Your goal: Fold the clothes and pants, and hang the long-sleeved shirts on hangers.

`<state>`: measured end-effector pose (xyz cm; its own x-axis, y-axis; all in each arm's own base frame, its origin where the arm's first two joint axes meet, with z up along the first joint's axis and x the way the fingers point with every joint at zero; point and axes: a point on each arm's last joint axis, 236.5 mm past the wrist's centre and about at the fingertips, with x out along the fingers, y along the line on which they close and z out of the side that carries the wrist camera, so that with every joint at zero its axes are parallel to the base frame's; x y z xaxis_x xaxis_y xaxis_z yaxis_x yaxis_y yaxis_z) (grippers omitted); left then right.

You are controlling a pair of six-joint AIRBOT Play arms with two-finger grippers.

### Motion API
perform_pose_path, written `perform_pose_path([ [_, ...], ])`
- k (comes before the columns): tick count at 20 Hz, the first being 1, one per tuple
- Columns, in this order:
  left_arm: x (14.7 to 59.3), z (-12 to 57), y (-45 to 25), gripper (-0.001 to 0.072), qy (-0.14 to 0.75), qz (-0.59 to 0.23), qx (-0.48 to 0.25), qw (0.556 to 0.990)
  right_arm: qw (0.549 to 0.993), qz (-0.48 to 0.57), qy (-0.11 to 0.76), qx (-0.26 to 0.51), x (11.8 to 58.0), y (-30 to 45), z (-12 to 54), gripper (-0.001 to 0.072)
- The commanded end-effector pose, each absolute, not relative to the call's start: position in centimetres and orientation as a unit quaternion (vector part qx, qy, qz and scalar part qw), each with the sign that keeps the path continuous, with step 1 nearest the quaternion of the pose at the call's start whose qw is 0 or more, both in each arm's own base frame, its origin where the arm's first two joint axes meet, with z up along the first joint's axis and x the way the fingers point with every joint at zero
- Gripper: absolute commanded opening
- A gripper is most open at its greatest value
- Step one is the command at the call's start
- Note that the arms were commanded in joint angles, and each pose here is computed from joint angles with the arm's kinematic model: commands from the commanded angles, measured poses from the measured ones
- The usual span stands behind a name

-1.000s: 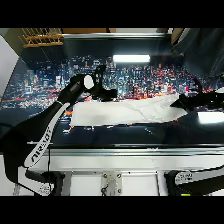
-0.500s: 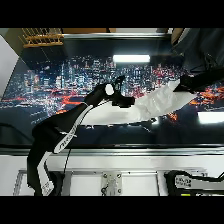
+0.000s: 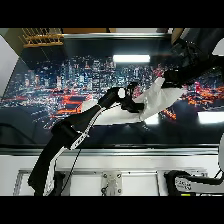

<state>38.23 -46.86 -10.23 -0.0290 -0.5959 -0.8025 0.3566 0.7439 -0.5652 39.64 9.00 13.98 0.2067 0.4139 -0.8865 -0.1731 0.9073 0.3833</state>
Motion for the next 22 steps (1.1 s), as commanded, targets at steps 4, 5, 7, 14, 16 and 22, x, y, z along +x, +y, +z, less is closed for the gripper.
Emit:
perform_pose_path([
  [4,43.1,-6.8,-39.2,0.0008,0.608,-0.291,-0.021,0.738,0.762,0.201,0.607,0.098,38.9,11.8,14.2,0.0014],
  [5,44.6,-5.3,-37.1,0.0008,0.596,-0.276,-0.011,0.754,0.761,0.205,0.607,0.096,38.8,12.5,14.2,0.0015],
  [7,47.5,-1.8,-32.7,0.0008,0.567,-0.242,0.002,0.788,0.76,0.213,0.607,0.094,38.5,14.1,14.3,0.0014],
  [14,52.8,11.5,-17.7,0.0009,0.47,-0.145,-0.054,0.869,0.757,0.265,0.585,0.117,38.4,23.3,14.4,0.0014],
  [16,52.9,14.2,-13.6,0.0008,0.452,-0.119,-0.067,0.882,0.743,0.288,0.59,0.13,38.1,26.9,13.5,0.0015],
  [22,51.3,18.5,-5.1,0.0008,0.433,-0.058,-0.089,0.895,0.72,0.306,0.599,0.17,38.1,37.0,8.2,0.0015],
])
